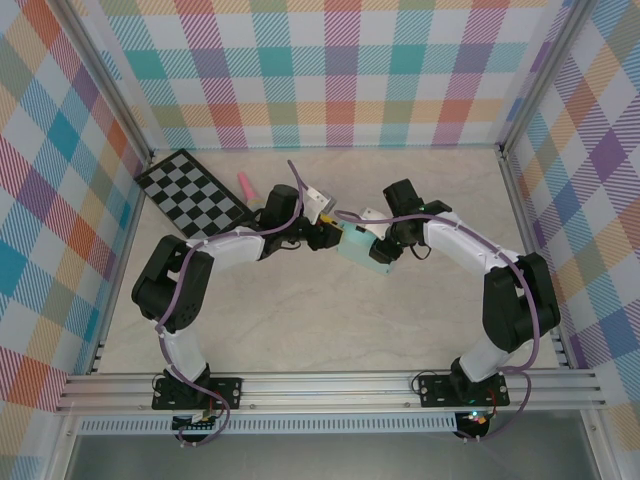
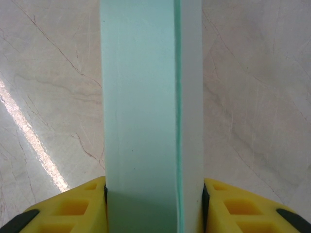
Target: Fold the paper box
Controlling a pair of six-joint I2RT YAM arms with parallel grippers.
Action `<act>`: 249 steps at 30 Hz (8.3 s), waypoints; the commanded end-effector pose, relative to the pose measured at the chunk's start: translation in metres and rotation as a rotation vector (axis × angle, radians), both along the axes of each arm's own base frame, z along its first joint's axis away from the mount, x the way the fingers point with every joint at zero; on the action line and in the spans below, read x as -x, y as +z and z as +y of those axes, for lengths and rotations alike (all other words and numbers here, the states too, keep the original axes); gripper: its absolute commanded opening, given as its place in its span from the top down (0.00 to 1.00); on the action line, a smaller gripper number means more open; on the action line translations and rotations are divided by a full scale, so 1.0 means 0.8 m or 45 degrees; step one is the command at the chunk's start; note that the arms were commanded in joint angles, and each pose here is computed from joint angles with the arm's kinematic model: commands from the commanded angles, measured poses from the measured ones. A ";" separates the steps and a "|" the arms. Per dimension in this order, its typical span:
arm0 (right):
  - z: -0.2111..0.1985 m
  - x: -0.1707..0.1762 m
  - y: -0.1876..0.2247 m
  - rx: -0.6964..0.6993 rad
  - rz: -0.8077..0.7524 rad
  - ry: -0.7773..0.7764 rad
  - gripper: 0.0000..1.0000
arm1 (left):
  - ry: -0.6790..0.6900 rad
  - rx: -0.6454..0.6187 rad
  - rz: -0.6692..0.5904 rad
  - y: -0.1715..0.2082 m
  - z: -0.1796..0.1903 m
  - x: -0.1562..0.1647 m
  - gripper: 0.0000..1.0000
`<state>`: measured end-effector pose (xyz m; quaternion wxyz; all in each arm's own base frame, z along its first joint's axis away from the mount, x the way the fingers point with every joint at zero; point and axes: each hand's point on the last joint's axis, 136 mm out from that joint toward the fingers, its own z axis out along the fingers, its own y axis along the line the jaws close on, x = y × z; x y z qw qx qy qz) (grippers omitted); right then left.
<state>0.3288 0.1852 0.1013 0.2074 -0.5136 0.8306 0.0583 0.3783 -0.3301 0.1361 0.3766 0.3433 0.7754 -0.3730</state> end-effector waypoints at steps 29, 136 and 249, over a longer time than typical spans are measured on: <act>-0.004 0.021 -0.024 0.084 0.117 0.025 0.67 | -0.064 0.068 0.031 0.040 -0.032 -0.002 0.92; -0.006 0.013 -0.043 0.148 0.116 0.005 0.67 | 0.076 -0.052 0.242 -0.053 -0.013 0.037 0.97; 0.056 0.030 0.087 -0.536 -0.208 0.463 0.35 | 0.289 -0.117 0.319 -0.104 0.069 0.029 0.25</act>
